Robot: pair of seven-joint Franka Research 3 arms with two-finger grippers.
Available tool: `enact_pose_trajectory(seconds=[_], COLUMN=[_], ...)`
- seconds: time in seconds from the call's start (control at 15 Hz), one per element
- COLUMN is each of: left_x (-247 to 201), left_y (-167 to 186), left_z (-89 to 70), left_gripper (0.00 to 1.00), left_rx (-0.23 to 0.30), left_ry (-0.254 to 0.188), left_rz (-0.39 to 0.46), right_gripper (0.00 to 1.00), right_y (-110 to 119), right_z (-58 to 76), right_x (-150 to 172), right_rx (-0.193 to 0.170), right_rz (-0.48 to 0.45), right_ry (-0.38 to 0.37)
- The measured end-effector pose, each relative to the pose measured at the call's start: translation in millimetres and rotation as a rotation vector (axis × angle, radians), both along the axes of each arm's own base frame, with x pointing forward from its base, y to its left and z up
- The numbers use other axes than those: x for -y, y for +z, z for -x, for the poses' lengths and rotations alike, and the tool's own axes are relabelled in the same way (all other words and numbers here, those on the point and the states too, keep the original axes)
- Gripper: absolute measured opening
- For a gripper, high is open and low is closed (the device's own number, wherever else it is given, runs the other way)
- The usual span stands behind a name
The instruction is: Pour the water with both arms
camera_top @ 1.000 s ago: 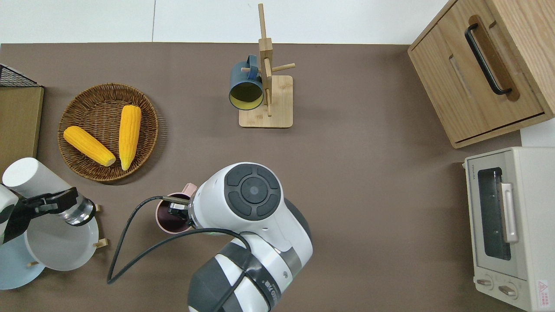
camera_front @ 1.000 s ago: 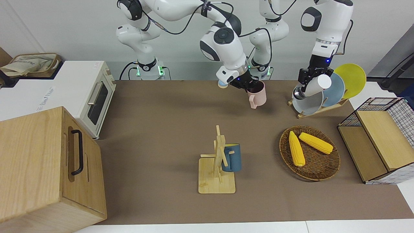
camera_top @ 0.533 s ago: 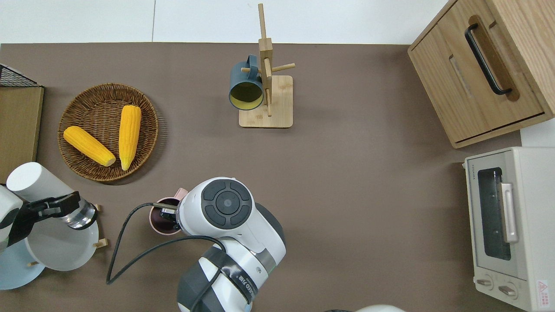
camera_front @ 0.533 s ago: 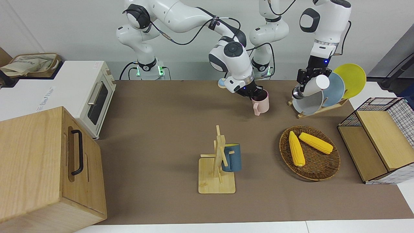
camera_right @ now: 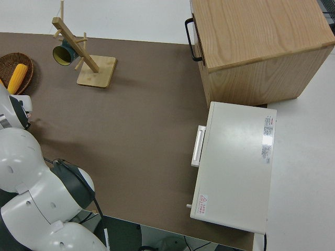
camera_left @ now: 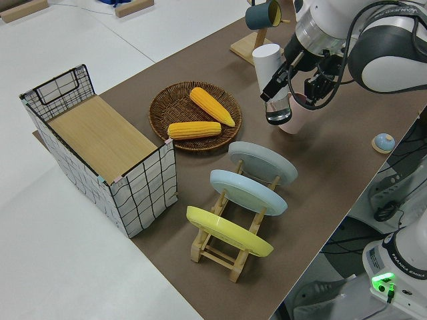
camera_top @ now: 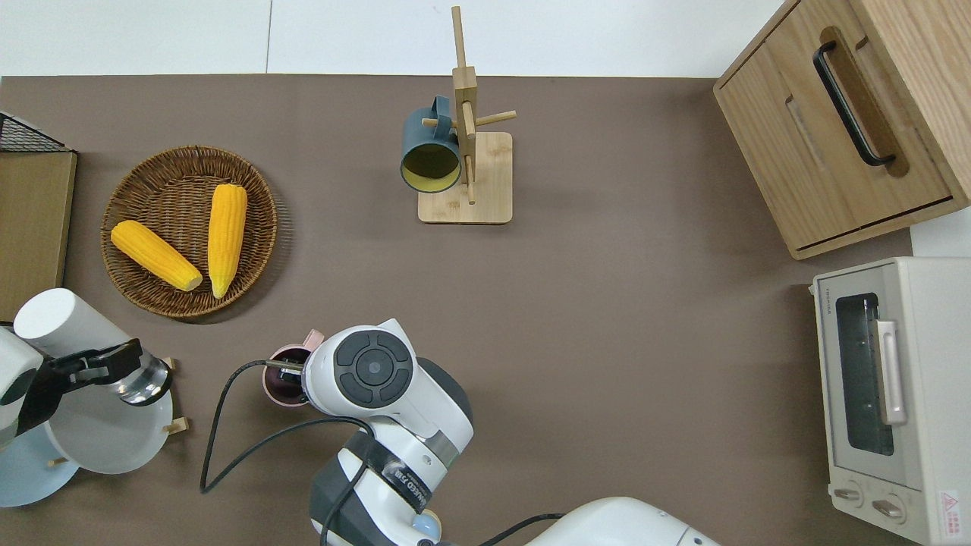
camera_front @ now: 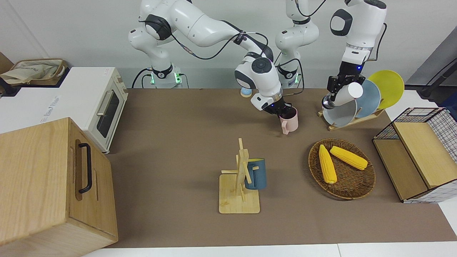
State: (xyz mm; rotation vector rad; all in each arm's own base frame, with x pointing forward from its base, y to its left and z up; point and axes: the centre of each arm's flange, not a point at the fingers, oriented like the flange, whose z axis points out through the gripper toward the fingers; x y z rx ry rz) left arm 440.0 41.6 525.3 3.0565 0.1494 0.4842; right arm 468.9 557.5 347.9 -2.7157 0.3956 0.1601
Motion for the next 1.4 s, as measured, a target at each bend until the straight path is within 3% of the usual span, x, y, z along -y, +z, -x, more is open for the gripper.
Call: enact_pose_trajectory(seconds=[0.2, 0.6, 0.8, 0.87, 1.0, 1.4], left_x=[0.2, 0.6, 0.6, 0.6, 0.7, 0.7], left_y=[-0.7, -1.7, -1.7, -1.7, -1.7, -2.2], left_z=[0.2, 0.4, 0.4, 0.4, 0.4, 0.6], left_gripper=[0.63, 0.63, 0.63, 0.63, 0.63, 0.63], left_rx=[-0.001, -0.003, -0.003, -0.003, -0.003, -0.004], left_ry=[0.000, -0.001, -0.001, -0.001, -0.001, -0.001], left_rz=[0.000, 0.001, 0.001, 0.001, 0.001, 0.001], right_gripper=[0.05, 0.06, 0.31, 0.31, 0.42, 0.99], right_y=[-10.1, -10.6, -8.8, -7.6, -6.2, -1.0], right_z=[5.1, -0.3, -2.1, -2.9, -3.9, -8.6], right_x=[-13.0, -17.6, -17.8, -18.0, -18.2, -18.8], right_rx=[0.025, 0.030, 0.033, 0.034, 0.035, 0.037], right_rz=[0.003, -0.009, -0.013, -0.015, -0.018, -0.025], right_ry=[-0.011, -0.024, -0.028, -0.029, -0.032, -0.043])
